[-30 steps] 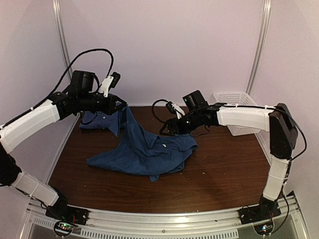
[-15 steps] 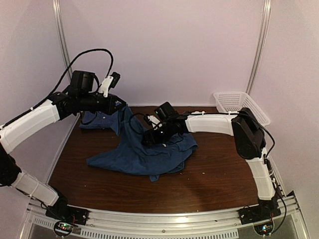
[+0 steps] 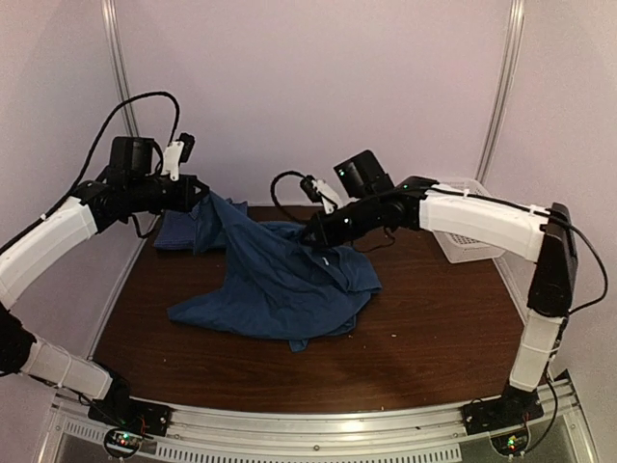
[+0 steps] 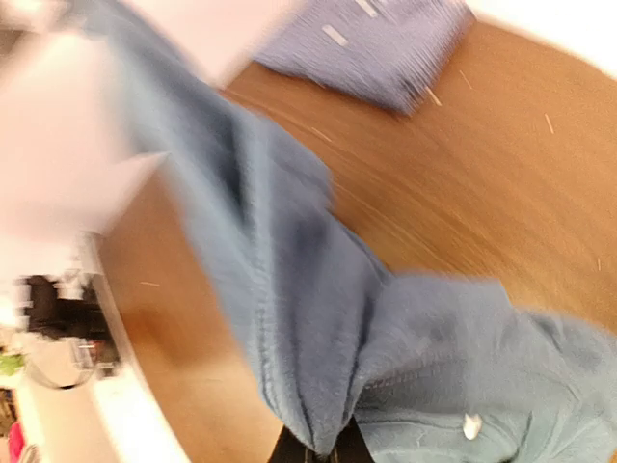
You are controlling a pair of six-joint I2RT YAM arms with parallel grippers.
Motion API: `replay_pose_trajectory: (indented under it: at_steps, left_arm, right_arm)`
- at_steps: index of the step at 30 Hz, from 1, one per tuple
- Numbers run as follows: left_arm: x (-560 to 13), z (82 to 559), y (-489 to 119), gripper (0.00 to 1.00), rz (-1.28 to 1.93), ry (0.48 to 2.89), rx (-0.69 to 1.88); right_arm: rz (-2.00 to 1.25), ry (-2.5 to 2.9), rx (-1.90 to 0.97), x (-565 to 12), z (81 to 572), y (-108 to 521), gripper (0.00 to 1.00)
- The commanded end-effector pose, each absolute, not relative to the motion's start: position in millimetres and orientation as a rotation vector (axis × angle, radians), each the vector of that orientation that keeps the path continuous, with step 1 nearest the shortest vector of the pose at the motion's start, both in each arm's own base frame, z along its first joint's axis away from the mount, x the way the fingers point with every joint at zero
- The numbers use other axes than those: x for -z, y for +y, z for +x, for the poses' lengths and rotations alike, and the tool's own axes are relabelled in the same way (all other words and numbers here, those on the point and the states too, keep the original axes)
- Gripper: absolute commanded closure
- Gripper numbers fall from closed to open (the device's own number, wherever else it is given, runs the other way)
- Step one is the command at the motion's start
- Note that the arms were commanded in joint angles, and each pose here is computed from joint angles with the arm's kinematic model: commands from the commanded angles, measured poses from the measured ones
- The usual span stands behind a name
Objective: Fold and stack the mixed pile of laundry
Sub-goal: Flatten out the crumpled T-shirt at the center of the board.
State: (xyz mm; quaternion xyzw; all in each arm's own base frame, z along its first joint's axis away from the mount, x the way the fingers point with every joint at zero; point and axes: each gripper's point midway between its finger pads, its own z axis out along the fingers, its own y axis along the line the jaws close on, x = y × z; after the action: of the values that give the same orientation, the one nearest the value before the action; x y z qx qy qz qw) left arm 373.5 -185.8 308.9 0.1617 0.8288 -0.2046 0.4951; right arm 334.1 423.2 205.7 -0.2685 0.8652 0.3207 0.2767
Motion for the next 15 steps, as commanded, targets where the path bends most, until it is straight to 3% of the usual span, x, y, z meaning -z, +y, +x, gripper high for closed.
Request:
replay_pose_trajectory:
  at_steps: [1, 5, 8, 12, 15]
  left_arm:
    - [-347.5, 387.4, -156.2, 1.0, 0.247, 1.899, 0.39]
    - [-384.6, 390.7, -149.6, 1.0, 0.21, 1.802, 0.377]
    - [-406.6, 402.0, -166.1, 1.0, 0.249, 1.742, 0.448]
    - [-405.9, 446.1, -202.8, 1.0, 0.319, 1.737, 0.555]
    - [-400.3, 483.2, -234.7, 1.0, 0.373, 1.735, 0.61]
  right_arm:
    - [-0.922, 2.092, -1.168, -315.5, 263.9, 428.5, 1.0]
    - [-1.033, 1.936, -1.368, -378.8, 220.3, 434.5, 1.0]
    - [-1.0, 1.807, -1.467, -425.2, 221.4, 420.9, 1.0]
    - [-0.681, 1.849, -1.323, -435.2, 312.2, 344.6, 1.0]
    - [-0.394, 1.923, -1.149, -411.3, 380.4, 267.3, 1.0]
